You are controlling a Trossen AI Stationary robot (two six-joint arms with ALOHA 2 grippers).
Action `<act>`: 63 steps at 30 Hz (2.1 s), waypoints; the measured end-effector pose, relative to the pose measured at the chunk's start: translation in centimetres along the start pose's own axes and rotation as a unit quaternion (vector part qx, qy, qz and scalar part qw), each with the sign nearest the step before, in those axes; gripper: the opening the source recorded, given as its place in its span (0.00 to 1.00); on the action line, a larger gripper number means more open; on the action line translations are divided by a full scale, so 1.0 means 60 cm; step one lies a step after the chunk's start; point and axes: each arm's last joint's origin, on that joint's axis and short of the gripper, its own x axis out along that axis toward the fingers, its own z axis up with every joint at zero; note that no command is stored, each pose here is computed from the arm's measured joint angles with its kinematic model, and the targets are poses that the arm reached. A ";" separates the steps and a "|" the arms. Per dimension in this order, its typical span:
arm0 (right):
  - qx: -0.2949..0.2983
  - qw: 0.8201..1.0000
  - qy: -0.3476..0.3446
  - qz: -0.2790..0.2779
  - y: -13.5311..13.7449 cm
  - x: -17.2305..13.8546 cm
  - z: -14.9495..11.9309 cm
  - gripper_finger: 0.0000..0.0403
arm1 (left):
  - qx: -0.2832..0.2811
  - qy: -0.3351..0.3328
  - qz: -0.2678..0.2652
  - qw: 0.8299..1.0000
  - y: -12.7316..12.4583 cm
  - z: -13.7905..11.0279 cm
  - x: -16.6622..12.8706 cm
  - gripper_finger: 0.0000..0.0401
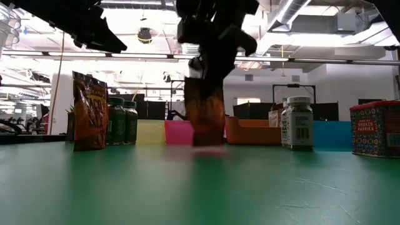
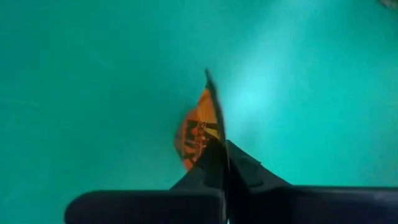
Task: Sort spices by type
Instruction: Put the right orange seasoning pack into the orange bin
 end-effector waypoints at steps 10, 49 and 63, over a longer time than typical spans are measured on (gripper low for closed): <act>0.141 0.978 0.026 -0.151 -0.069 -0.141 -0.044 0.04 | -0.003 0.003 -0.001 1.000 0.000 -0.001 0.000 0.56; 0.546 0.811 0.033 -0.208 -0.251 -0.141 -0.322 0.07 | -0.010 0.005 -0.001 1.000 0.000 -0.002 0.000 0.56; 0.545 0.811 0.033 -0.209 -0.251 -0.141 -0.322 0.10 | -0.009 0.005 -0.001 1.000 0.000 -0.002 0.000 0.56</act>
